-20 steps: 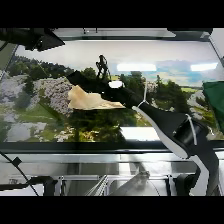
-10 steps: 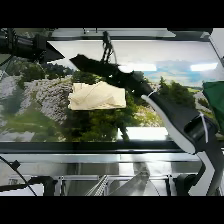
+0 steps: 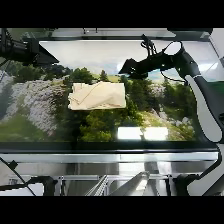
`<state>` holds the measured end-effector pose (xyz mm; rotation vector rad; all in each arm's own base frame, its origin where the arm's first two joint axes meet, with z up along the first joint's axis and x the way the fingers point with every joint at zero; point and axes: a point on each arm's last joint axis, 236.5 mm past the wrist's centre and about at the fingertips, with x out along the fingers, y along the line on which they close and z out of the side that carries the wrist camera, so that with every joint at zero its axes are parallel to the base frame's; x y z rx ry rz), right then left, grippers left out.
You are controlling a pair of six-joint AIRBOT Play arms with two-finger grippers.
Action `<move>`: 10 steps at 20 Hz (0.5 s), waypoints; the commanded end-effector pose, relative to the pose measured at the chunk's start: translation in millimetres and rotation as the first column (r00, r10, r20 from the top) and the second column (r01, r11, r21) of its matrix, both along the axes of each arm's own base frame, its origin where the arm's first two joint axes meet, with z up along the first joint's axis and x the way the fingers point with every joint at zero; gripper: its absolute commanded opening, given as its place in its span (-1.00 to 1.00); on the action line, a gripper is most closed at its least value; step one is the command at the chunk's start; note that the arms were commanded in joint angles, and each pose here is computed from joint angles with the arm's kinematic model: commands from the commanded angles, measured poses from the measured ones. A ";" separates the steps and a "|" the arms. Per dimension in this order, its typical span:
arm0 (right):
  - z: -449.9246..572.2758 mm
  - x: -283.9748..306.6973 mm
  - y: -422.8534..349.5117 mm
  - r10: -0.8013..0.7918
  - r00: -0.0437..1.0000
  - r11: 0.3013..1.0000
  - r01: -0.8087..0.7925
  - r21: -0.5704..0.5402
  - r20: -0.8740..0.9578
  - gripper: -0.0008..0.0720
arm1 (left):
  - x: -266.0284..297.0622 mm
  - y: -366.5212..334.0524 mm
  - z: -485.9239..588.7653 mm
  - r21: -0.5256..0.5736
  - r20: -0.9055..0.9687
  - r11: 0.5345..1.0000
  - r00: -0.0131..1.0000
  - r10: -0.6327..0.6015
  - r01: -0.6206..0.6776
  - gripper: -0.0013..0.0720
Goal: Fold the shirts.
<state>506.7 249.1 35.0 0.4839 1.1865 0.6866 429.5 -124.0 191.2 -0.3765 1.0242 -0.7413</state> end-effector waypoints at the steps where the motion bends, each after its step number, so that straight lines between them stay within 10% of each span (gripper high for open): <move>1: -57.4 -1.3 -44.9 -0.077 0.985 0.991 0.059 -0.118 -0.154 0.84 | -2.9 1.3 -0.7 0.002 -0.010 1.000 1.000 -0.006 0.006 -0.96; 10: -135.8 -20.0 37.6 0.023 0.953 0.997 -0.002 0.071 -0.303 0.83 | -7.7 0.4 -1.7 -0.001 -0.032 1.000 0.999 -0.014 0.014 -0.96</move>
